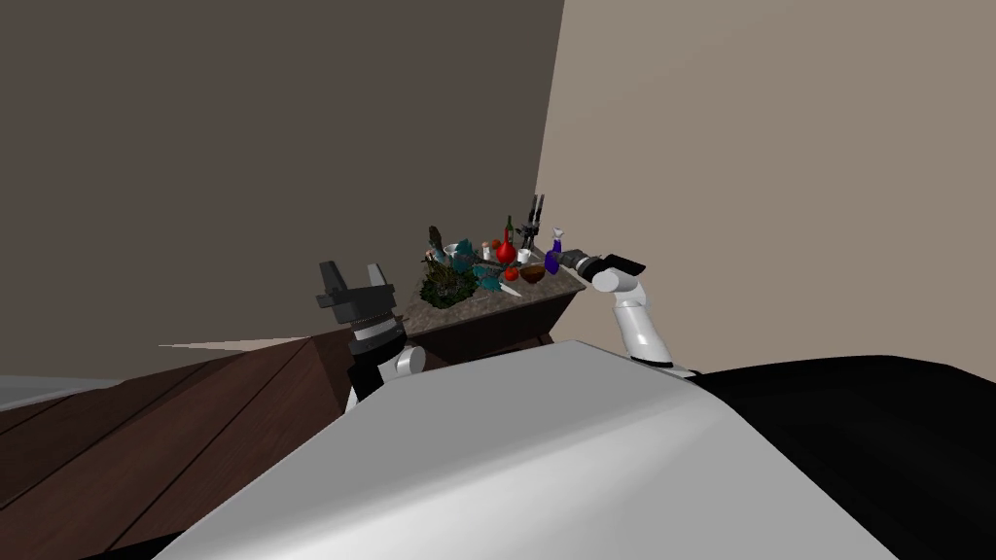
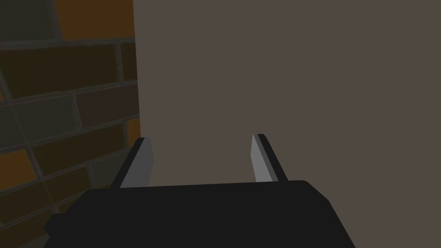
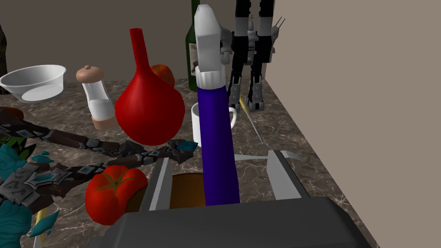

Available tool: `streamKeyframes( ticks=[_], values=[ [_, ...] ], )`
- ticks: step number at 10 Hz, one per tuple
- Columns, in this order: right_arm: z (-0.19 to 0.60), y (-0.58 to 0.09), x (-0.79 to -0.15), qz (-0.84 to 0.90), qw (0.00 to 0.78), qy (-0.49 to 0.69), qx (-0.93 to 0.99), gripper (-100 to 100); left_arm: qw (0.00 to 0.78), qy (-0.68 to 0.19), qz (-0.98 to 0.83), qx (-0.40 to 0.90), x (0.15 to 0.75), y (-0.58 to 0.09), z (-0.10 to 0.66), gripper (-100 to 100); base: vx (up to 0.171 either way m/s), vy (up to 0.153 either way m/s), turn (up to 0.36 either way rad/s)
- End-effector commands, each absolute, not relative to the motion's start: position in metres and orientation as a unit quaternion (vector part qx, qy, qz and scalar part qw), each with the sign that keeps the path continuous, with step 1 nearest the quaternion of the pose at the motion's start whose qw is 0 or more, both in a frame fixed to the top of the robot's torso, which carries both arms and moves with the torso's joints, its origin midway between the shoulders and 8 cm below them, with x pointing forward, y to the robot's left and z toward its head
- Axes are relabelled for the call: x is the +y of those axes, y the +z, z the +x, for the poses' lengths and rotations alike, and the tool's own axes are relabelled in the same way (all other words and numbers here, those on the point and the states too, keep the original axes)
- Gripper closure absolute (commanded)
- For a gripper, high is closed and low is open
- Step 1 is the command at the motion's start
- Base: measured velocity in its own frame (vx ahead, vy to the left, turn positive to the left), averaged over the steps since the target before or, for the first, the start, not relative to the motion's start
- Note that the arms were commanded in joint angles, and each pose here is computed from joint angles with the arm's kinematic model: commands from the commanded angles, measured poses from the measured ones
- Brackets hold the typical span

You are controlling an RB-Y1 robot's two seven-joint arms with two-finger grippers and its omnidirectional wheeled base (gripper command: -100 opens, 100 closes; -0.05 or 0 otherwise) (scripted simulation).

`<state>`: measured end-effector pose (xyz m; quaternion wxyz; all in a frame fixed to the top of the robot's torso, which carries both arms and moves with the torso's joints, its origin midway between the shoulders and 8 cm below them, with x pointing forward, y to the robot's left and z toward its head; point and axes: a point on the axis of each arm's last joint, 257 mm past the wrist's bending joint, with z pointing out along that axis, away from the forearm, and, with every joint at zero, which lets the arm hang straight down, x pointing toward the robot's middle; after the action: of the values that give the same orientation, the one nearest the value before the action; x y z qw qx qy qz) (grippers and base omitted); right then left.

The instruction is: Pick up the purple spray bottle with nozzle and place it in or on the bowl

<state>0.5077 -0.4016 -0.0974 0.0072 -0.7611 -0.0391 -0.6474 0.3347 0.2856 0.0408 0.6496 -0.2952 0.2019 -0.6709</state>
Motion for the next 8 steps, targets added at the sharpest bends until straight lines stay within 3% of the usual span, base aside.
streamKeyframes(
  ticks=[1,4,5,6,8],
  values=[
    [0.508,-0.097,-0.402,-0.761,0.007,-0.647,-0.039,-100,0.65,-0.671,-0.295,0.202,0.286,0.041,0.335,0,0.0,0.0,0.0],
    [0.508,-0.097,-0.402,-0.761,0.007,-0.647,-0.039,-100,0.65,-0.671,-0.295,0.202,0.286,0.041,0.335,0,0.0,0.0,0.0],
    [0.508,-0.097,-0.402,-0.761,0.007,-0.647,-0.039,0,0.65,-0.671,-0.295,0.202,0.286,0.041,0.335,0,0.0,0.0,0.0],
    [0.504,-0.081,-0.402,-0.756,0.011,-0.653,-0.04,-100,0.65,-0.671,-0.295,0.202,0.286,0.041,0.335,0,-0.001,-0.004,-0.074],
    [0.5,-0.064,-0.401,-0.752,0.015,-0.658,-0.041,-100,0.65,-0.671,-0.295,0.202,0.286,0.041,0.335,0,-0.003,-0.005,-0.082]
  ],
)
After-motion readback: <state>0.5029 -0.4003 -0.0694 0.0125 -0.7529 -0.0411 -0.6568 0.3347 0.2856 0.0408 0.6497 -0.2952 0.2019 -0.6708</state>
